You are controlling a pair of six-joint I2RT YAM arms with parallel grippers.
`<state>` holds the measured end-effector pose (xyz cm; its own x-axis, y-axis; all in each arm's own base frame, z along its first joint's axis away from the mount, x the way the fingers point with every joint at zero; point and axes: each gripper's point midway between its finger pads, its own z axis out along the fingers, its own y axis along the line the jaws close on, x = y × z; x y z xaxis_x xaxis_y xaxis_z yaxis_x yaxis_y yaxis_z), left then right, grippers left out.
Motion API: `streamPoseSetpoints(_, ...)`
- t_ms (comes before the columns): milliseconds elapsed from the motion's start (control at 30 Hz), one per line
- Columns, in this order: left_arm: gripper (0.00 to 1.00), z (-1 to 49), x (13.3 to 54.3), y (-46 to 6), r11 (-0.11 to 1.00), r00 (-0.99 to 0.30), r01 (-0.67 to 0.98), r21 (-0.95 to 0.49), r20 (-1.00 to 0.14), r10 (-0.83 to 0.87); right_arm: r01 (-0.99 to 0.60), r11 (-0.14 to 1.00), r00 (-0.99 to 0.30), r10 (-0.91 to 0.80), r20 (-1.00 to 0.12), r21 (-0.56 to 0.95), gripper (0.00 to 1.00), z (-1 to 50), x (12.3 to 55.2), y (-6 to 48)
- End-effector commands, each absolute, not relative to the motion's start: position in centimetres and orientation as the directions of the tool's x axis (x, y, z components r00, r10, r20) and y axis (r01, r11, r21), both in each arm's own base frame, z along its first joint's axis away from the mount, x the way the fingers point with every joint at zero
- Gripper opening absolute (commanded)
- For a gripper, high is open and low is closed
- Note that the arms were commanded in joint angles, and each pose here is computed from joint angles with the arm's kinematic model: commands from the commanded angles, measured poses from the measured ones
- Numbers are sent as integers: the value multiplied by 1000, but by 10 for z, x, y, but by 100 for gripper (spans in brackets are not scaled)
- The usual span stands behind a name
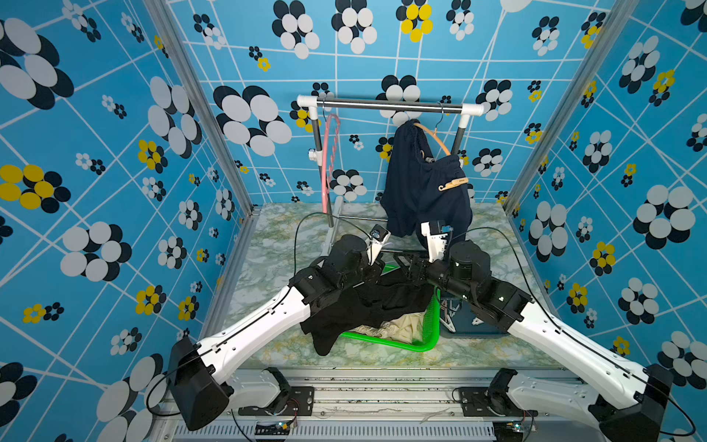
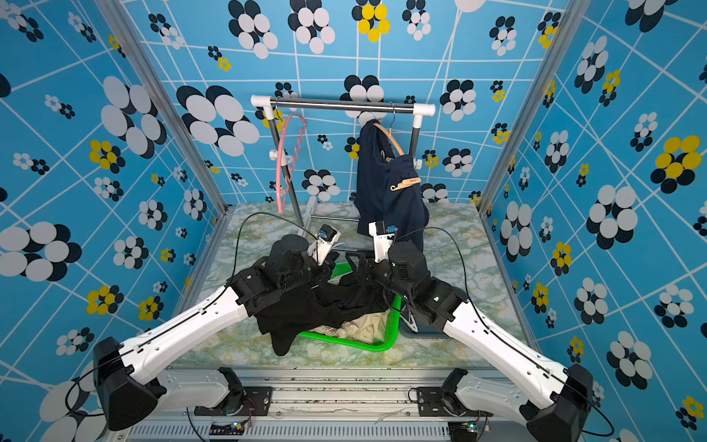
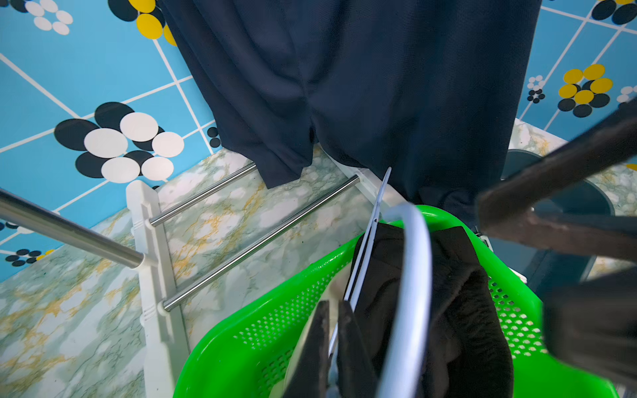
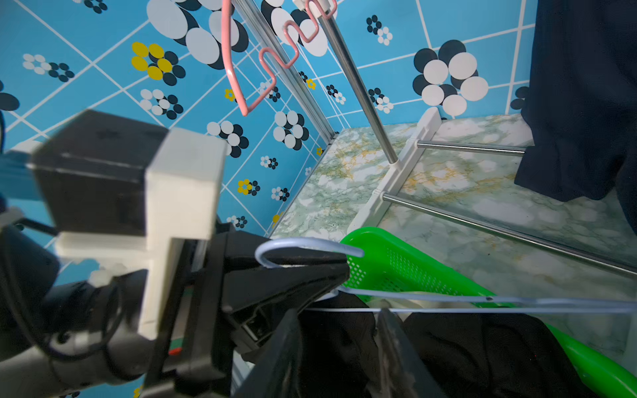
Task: Remove the clothespins securing shorts to the hanger
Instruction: Remove the shorts from the hanger.
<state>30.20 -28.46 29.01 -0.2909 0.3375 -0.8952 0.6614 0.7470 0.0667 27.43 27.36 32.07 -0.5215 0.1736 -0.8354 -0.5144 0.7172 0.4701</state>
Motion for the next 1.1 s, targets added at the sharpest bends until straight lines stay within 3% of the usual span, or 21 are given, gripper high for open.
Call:
streamPoseSetpoints(0, 0, 325, 299, -276, 769, -267, 637, 55, -920, 287, -526, 750, -523, 86, -848, 401, 38, 293, 277, 274)
streamPoseSetpoints(500, 0, 338, 289, -263, 748, -364, 664, 12, -868, 338, -650, 749, -198, -332, -922, -130, 40, 278, 297, 269)
streamPoseSetpoints(1067, 0, 338, 276, -288, 664, -429, 738, -119, -842, 326, -682, 646, 3, -467, -884, -343, 44, 279, 303, 286)
